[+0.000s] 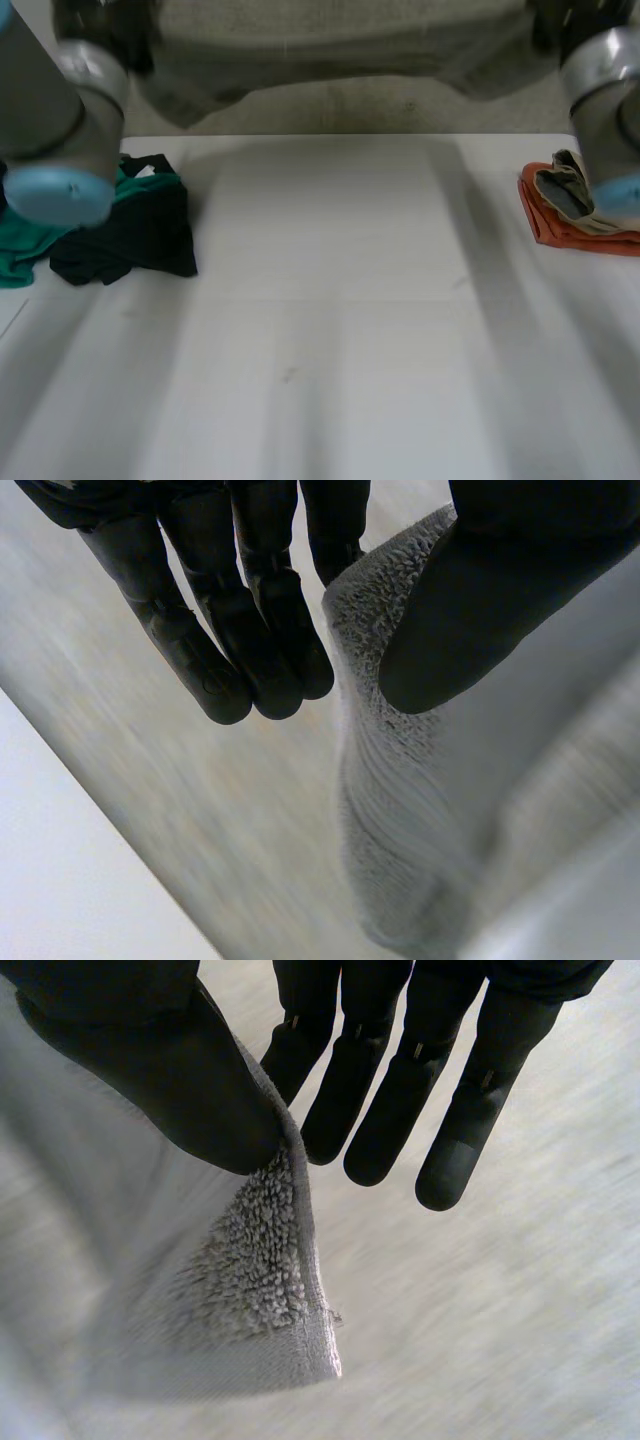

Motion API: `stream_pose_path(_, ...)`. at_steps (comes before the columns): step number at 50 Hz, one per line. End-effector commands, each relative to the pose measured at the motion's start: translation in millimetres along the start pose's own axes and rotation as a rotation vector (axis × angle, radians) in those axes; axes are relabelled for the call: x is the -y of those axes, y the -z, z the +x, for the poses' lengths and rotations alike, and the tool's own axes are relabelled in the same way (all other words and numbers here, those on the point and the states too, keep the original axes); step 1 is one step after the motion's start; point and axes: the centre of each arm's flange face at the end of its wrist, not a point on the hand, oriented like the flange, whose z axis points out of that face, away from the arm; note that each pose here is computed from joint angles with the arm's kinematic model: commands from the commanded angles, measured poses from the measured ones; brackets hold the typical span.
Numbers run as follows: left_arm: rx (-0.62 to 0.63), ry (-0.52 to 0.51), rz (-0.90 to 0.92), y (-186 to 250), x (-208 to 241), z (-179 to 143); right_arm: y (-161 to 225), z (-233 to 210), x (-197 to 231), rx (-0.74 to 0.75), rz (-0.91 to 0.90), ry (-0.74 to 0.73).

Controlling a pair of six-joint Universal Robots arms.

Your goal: Fold the laundry.

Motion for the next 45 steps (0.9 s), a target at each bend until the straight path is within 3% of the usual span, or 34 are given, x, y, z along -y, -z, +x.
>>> stream_pose_path(1,-0.121,-0.044,-0.291,43,-86,37,58,-54,-80,0.246,-0.315,-0.009)
stream_pose_path(6,-0.215,-0.089,-0.457,75,-139,65,107,-87,-129,0.416,-0.506,0.050)
stream_pose_path(13,-0.209,-0.121,-0.529,73,-167,60,131,-98,-153,0.493,-0.587,0.103)
stream_pose_path(35,-0.316,-0.309,-0.539,67,-190,51,131,-94,-148,0.488,-0.597,0.098)
stream_pose_path(42,-0.364,-0.382,-0.633,99,-167,39,136,-74,-131,0.543,-0.650,0.127)
stream_pose_path(45,-0.362,-0.394,-0.701,121,-151,29,148,-57,-116,0.652,-0.716,0.186)
